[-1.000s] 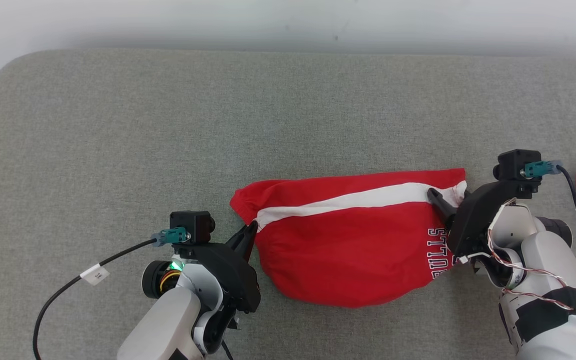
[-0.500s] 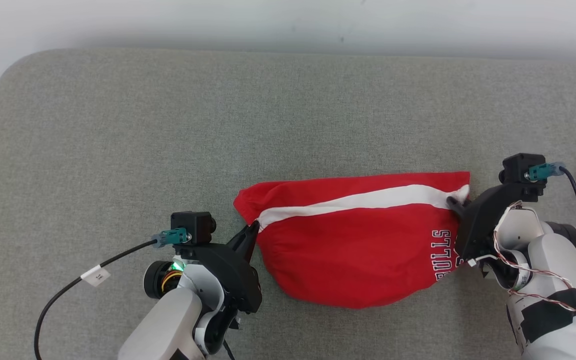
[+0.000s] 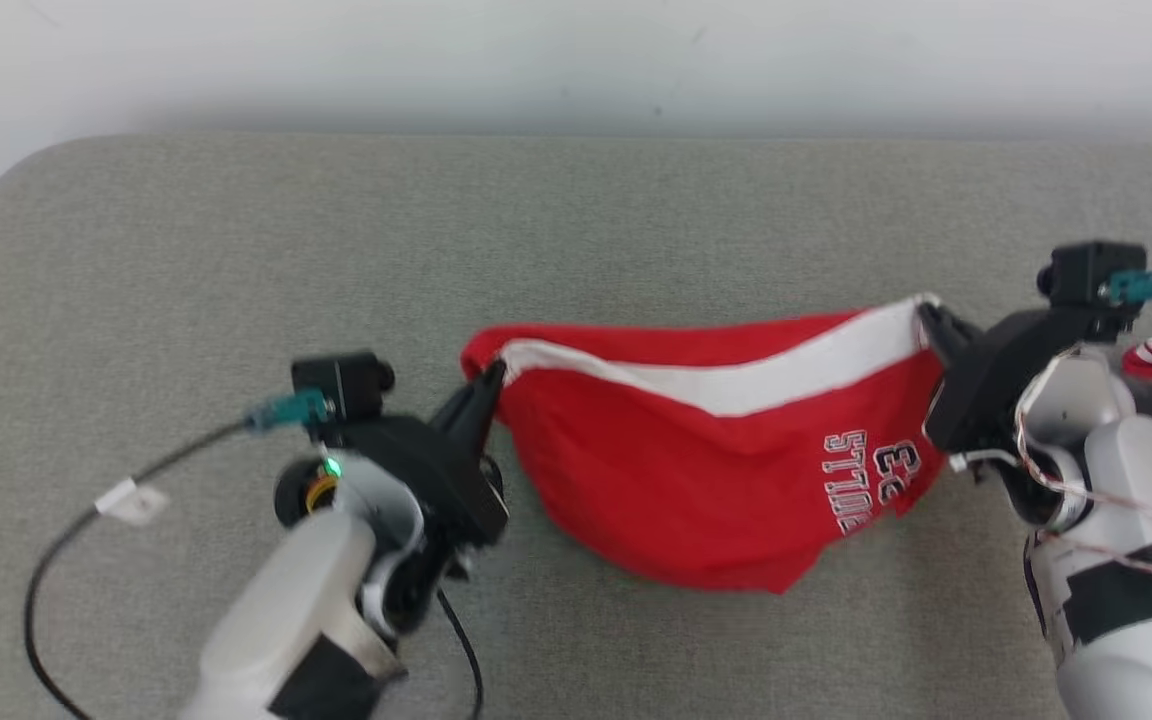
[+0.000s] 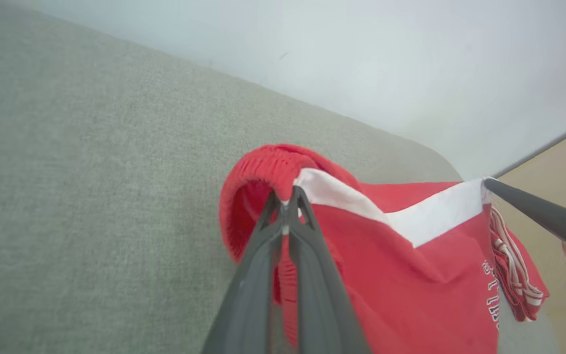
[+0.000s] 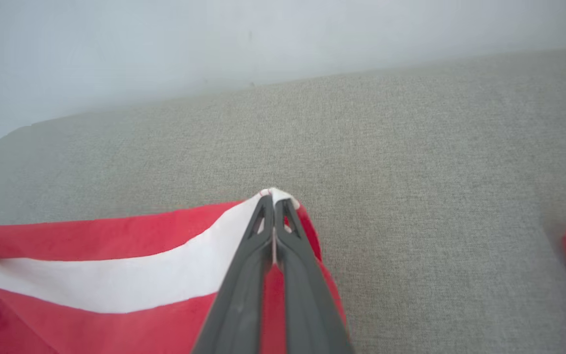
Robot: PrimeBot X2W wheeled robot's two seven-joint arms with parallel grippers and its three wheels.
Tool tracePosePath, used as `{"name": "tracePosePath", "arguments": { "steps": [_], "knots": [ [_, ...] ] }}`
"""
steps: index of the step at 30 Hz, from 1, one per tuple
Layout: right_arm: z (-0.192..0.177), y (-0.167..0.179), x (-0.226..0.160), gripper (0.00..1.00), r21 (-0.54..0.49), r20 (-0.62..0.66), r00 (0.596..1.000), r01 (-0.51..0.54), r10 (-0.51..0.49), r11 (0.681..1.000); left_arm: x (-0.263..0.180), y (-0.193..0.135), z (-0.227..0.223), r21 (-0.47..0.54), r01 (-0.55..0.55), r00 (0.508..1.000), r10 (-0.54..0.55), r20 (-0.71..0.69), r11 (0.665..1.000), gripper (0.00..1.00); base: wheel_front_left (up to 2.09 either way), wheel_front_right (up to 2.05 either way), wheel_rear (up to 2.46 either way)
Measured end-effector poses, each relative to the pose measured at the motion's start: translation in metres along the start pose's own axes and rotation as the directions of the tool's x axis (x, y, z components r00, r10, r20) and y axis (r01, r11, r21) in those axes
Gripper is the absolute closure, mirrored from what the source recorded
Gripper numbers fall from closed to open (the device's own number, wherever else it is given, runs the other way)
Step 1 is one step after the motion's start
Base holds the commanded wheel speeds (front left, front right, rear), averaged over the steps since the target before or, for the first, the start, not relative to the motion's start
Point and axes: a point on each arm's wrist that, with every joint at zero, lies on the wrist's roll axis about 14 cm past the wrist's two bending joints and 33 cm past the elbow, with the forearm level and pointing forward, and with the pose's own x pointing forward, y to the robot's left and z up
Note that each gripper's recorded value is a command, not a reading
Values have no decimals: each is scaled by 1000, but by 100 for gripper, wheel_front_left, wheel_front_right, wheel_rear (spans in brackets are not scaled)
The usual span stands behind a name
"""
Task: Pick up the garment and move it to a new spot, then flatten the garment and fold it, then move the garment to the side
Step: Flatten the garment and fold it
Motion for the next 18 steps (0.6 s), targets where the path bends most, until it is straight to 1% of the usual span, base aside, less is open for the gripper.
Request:
{"name": "tracePosePath", "arguments": {
  "steps": [3, 5, 8, 9, 11, 12, 14, 18],
  "knots": [
    [25, 5, 2, 100, 15, 62, 998, -17, 16, 1000, 13, -5, 27, 53, 29, 999, -30, 18, 998, 100, 0, 0, 0],
    [45, 6, 6, 100, -7, 107, 994, -16, 17, 1000, 24, -8, 46, 95, 49, 998, -51, 20, 994, 100, 0, 0, 0],
    [91, 15, 14, 100, -37, 211, 977, -32, 39, 999, 44, -15, 83, 124, 72, 995, -80, 60, 990, 100, 0, 0, 0],
    [110, 20, 16, 100, -43, 259, 964, -42, 52, 998, 51, -16, 100, 157, 75, 992, -89, 84, 985, 100, 0, 0, 0],
    [149, 24, 19, 100, -60, 348, 935, -48, 66, 997, 65, -14, 136, 255, 47, 987, -84, 136, 966, 100, 0, 0, 0],
    [168, 25, 20, 100, -79, 391, 918, -39, 67, 996, 72, -17, 153, 276, 45, 982, -94, 166, 960, 100, 0, 0, 0],
    [202, 25, 24, 100, -133, 458, 886, -9, 69, 991, 88, -29, 182, 301, 57, 966, -129, 223, 952, 100, 0, 0, 0],
    [258, 23, 31, 100, -158, 588, 805, 24, 75, 987, 115, -52, 235, 323, 87, 911, -207, 358, 942, 100, 0, 0, 0]
  ]
}}
